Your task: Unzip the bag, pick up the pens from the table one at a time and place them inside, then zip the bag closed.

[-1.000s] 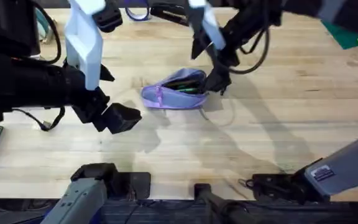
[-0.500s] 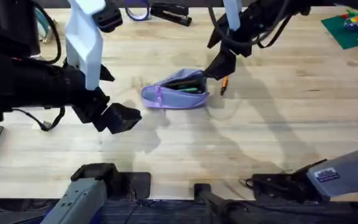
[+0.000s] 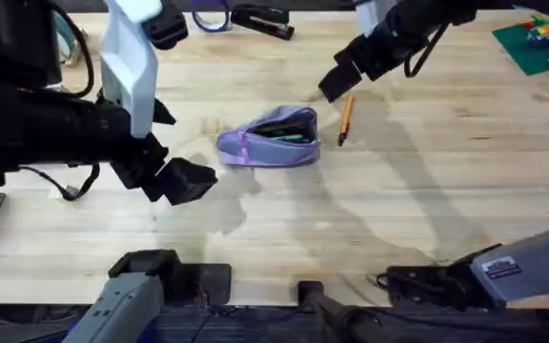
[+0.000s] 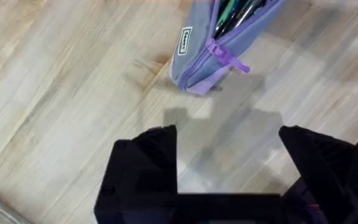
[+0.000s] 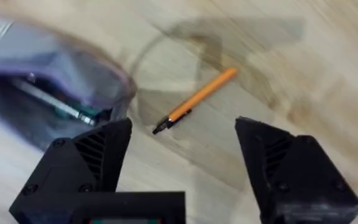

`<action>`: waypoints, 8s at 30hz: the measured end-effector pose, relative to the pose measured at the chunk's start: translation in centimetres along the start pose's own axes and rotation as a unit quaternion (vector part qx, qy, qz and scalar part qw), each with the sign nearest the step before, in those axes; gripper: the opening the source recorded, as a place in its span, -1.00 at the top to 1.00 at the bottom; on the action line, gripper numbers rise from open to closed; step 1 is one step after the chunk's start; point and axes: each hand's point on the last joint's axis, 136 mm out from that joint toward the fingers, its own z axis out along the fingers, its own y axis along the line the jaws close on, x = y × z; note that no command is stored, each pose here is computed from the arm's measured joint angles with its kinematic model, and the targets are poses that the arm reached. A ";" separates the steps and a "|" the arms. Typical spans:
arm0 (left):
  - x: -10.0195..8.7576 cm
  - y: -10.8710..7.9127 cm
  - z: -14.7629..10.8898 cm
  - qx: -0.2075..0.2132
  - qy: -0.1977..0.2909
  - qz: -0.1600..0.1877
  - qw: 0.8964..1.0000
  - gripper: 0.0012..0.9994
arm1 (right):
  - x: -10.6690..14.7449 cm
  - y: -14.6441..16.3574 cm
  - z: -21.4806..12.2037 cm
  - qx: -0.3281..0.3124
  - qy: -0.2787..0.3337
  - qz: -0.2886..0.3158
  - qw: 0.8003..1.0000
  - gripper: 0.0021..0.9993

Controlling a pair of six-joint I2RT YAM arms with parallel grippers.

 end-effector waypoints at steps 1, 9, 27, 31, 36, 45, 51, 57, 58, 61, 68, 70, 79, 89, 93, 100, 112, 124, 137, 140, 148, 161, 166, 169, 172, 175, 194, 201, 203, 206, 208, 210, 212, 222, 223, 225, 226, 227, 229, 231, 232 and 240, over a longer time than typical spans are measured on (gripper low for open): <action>0.0 0.0 0.0 0.000 0.000 0.000 1.000 -0.99 | 0.1 -0.4 0.0 0.011 0.002 0.028 1.000 -0.99; 0.0 0.0 0.0 0.000 0.000 0.000 1.000 -0.99 | 0.3 -1.6 -0.1 0.046 -0.005 0.298 0.953 -0.99; 0.0 0.0 0.0 0.000 0.000 0.000 1.000 -0.99 | 0.1 -2.0 -0.1 0.054 -0.024 0.495 0.867 -0.99; 0.0 0.0 0.0 0.000 0.000 0.000 1.000 -0.99 | 0.2 -2.6 -0.1 0.071 -0.029 0.497 0.864 -0.99; 0.0 0.0 0.0 0.000 0.000 0.000 1.000 -0.99 | 0.2 -3.2 1.8 0.085 -0.021 0.499 0.862 -0.99; 0.0 0.0 0.0 0.000 0.000 0.000 1.000 -0.99 | 1.6 -3.4 6.8 0.105 0.036 0.498 0.860 -0.99; 0.0 0.0 0.0 0.000 0.000 0.000 1.000 -0.99 | 2.5 -3.4 9.5 0.114 0.065 0.497 0.858 -0.99; 0.0 0.0 0.0 0.000 0.000 0.000 1.000 -0.99 | 3.4 -3.1 11.2 0.114 0.089 0.497 0.856 -0.99; 0.0 0.0 0.0 0.000 0.000 0.000 1.000 -0.99 | 3.4 -3.0 11.2 0.112 0.091 0.497 0.856 -0.99; 0.0 0.0 0.0 0.000 0.000 0.000 1.000 -0.99 | 3.4 -3.0 11.2 0.108 0.092 0.499 0.855 -0.99; 0.0 0.0 0.0 0.000 0.000 0.000 1.000 -0.99 | 3.5 -3.0 11.2 0.108 0.094 0.499 0.855 -0.92; 0.0 0.0 0.0 0.000 0.000 0.000 1.000 -0.99 | 3.6 -3.0 11.2 0.108 0.096 0.500 0.854 -0.57; 0.0 0.0 0.0 0.000 0.000 0.000 1.000 -0.99 | 3.2 -2.8 11.3 0.098 0.093 0.504 0.853 0.89; 0.0 0.0 0.0 0.000 0.000 0.000 1.000 -0.99 | 3.1 -2.8 11.2 0.095 0.093 0.502 0.854 0.94; 0.0 0.0 0.0 0.000 0.000 0.000 1.000 -0.99 | 3.1 -2.9 11.2 0.090 0.100 0.485 0.864 0.94; 0.0 0.0 0.0 0.000 0.000 0.000 1.000 -0.99 | 1.4 -2.9 9.5 0.073 0.103 0.405 0.905 0.94; 0.0 0.0 0.0 0.000 0.000 0.000 1.000 -0.99 | -4.9 -3.5 -0.9 0.052 -0.011 0.205 0.977 0.94; 0.0 0.0 0.0 0.000 0.000 0.000 1.000 -0.99 | -2.2 -2.4 -5.6 0.048 0.019 -0.062 0.997 0.94; 0.0 0.0 0.0 0.000 0.000 0.000 1.000 -0.99 | -1.0 5.3 -5.8 -0.051 0.031 -0.347 0.936 0.94; 0.0 0.0 0.0 0.000 0.000 0.000 1.000 -0.99 | -0.2 7.9 -6.1 -0.100 0.027 -0.389 0.915 0.94; 0.0 0.0 0.0 0.000 0.000 0.000 1.000 -0.99 | -0.4 12.1 -7.2 -0.205 -0.034 -0.426 0.880 0.94; 0.0 0.0 0.0 0.000 0.000 0.000 1.000 -0.99 | -0.7 13.3 -7.8 -0.234 -0.070 -0.466 0.850 0.94; 0.0 0.0 0.0 0.000 0.000 0.000 1.000 -0.99 | -1.1 13.4 -7.7 -0.230 -0.081 -0.477 0.845 0.94; 0.0 0.0 0.0 0.000 0.000 0.000 1.000 -0.99 | -1.1 13.4 -7.3 -0.233 -0.077 -0.477 0.844 0.94; 0.0 0.0 0.0 0.000 0.000 0.000 1.000 -0.99 | -1.2 13.5 -6.1 -0.245 -0.069 -0.473 0.843 0.94; 0.0 0.0 0.0 0.000 0.000 0.000 1.000 -0.99 | -1.9 13.8 -4.4 -0.258 -0.071 -0.469 0.842 0.94; 0.0 0.0 0.0 0.000 0.000 0.000 1.000 -0.99 | -1.2 15.1 4.7 -0.332 -0.012 -0.436 0.836 0.94; 0.0 0.0 0.0 0.000 0.000 0.000 1.000 -0.99 | 0.2 16.0 5.5 -0.354 0.007 -0.459 0.815 0.94; 0.0 0.0 0.0 0.000 0.000 0.000 1.000 -0.99 | 0.2 16.1 5.6 -0.354 0.004 -0.467 0.811 0.94; 0.0 0.0 0.0 0.000 0.000 0.000 1.000 -0.99 | 0.1 16.2 6.1 -0.354 0.001 -0.472 0.808 0.94; 0.0 0.0 0.0 0.000 0.000 0.000 1.000 -0.99 | 0.2 16.2 6.6 -0.356 0.004 -0.472 0.807 0.94; 0.0 0.0 0.0 0.000 0.000 0.000 1.000 -0.99 | 0.4 16.2 7.2 -0.360 0.008 -0.470 0.806 0.94; 0.0 0.0 0.0 0.000 0.000 0.000 1.000 -0.99 | 0.6 16.3 7.5 -0.362 0.011 -0.469 0.805 0.89; 0.0 0.0 0.0 0.000 0.000 0.000 1.000 -0.99 | 0.6 16.2 7.7 -0.362 0.011 -0.470 0.805 -0.99; 0.0 0.0 0.0 0.000 0.000 0.000 1.000 -0.99 | 0.6 16.2 7.7 -0.362 0.011 -0.470 0.805 -0.99; 0.0 0.0 0.0 0.000 0.000 0.000 1.000 -0.99 | 0.6 16.3 7.7 -0.363 0.011 -0.469 0.805 -0.99; 0.0 0.0 0.0 0.000 0.000 0.000 1.000 -0.99 | 0.6 16.3 7.6 -0.362 0.011 -0.469 0.806 -0.99; 0.0 0.0 0.0 0.000 0.000 0.000 1.000 -0.99 | 0.6 16.3 7.6 -0.362 0.010 -0.469 0.806 -0.99; 0.0 0.0 0.0 0.000 0.000 0.000 1.000 -0.99 | 0.5 16.2 7.3 -0.360 0.008 -0.470 0.806 -0.99; 0.0 0.0 0.0 0.000 0.000 0.000 1.000 -0.99 | 0.3 16.1 6.8 -0.355 0.003 -0.472 0.807 -0.99; 0.0 0.0 0.0 0.000 0.000 0.000 1.000 -0.99 | 0.2 16.1 6.5 -0.352 0.000 -0.474 0.807 -0.99; 0.0 0.0 0.0 0.000 0.000 0.000 1.000 -0.99 | -0.8 16.0 -1.1 -0.324 -0.055 -0.487 0.809 -0.99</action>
